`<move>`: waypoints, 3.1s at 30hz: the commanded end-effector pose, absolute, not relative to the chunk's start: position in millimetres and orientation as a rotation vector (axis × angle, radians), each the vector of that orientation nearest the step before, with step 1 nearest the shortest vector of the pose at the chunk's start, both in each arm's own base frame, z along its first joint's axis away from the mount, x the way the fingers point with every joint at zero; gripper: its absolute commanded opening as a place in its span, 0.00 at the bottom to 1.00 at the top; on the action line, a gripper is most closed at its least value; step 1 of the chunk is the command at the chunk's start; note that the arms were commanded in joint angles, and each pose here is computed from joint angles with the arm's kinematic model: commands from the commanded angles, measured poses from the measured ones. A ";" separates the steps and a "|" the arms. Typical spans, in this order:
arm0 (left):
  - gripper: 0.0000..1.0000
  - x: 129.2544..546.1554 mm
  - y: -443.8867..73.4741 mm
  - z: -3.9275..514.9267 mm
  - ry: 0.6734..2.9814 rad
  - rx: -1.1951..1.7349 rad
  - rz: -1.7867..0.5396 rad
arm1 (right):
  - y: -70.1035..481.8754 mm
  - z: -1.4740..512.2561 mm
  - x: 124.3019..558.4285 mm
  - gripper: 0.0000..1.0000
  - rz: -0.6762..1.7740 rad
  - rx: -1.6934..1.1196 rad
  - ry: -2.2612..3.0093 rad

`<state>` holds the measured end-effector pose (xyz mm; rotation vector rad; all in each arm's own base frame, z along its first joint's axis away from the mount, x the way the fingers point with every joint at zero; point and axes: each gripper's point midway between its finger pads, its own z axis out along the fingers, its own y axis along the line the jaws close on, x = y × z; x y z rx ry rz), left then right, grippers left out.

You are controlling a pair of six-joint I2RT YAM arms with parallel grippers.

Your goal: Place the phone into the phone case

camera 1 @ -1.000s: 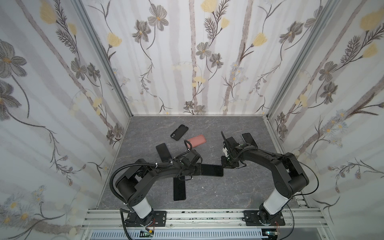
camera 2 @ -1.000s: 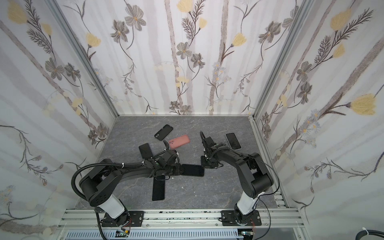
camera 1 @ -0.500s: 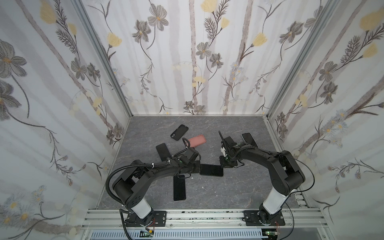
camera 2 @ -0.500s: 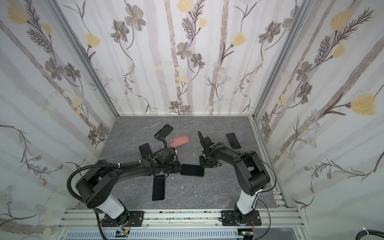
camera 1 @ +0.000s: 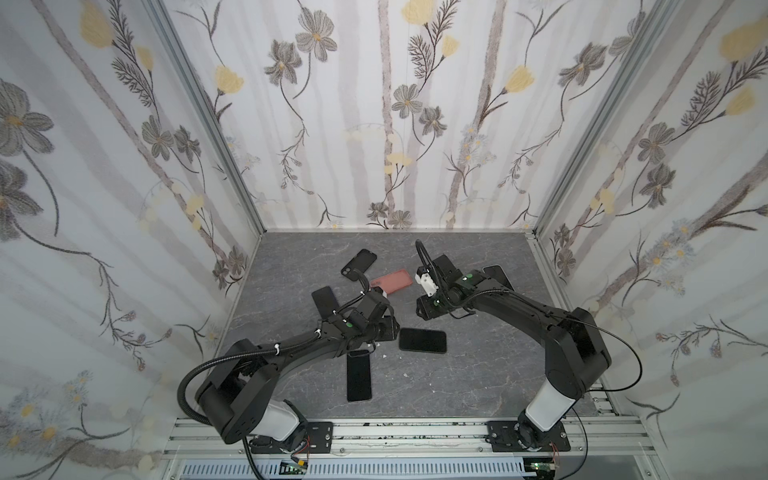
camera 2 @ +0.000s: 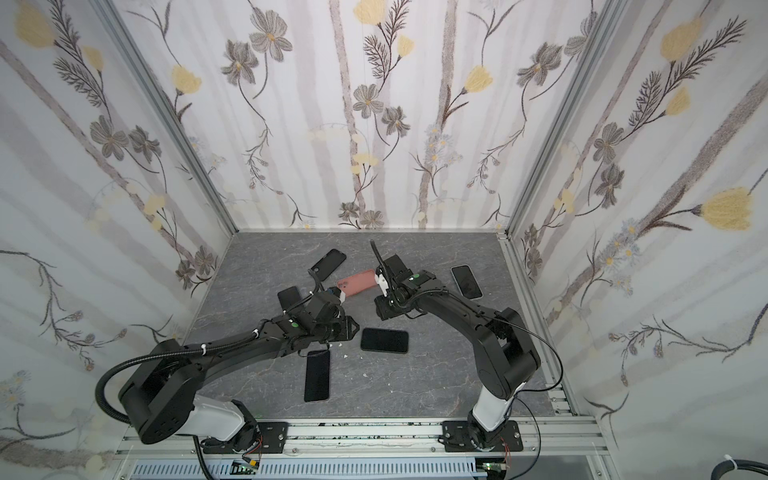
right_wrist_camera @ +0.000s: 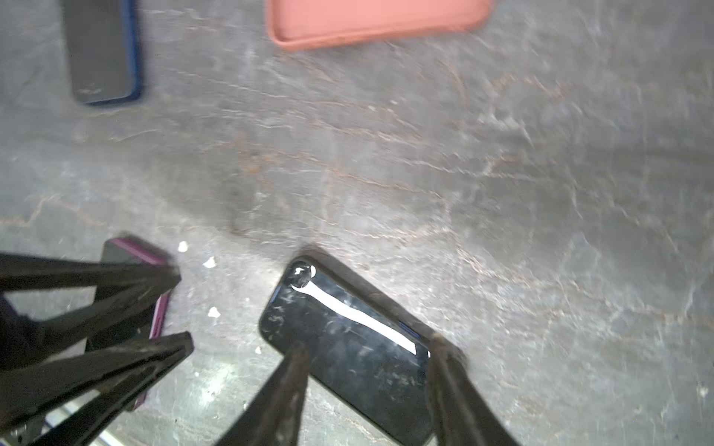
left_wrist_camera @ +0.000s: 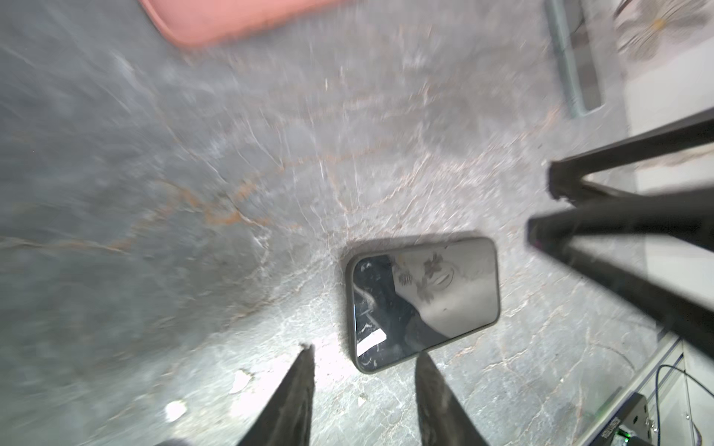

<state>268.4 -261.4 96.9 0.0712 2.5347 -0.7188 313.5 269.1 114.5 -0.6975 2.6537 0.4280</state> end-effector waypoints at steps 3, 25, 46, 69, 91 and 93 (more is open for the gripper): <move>0.60 266.6 -228.5 136.0 2.380 0.091 -0.642 | 288.6 142.1 295.0 1.00 0.480 -1.179 2.376; 0.94 201.9 -152.4 267.4 1.794 0.398 -0.549 | 266.2 69.9 263.8 1.00 0.200 -1.746 2.026; 0.93 199.5 -138.2 276.3 1.840 0.280 -0.560 | 262.7 -2.7 246.6 0.96 0.324 -1.900 2.322; 0.92 220.5 -142.9 258.1 1.887 0.147 -0.562 | 168.1 -13.2 371.4 0.69 0.046 -0.917 2.854; 0.93 244.5 -156.4 247.7 1.937 0.139 -0.498 | 108.5 21.7 487.1 1.00 0.162 -0.170 2.798; 0.92 245.4 -152.8 249.9 1.949 0.109 -0.486 | 111.9 42.4 494.4 1.00 0.173 -0.146 2.748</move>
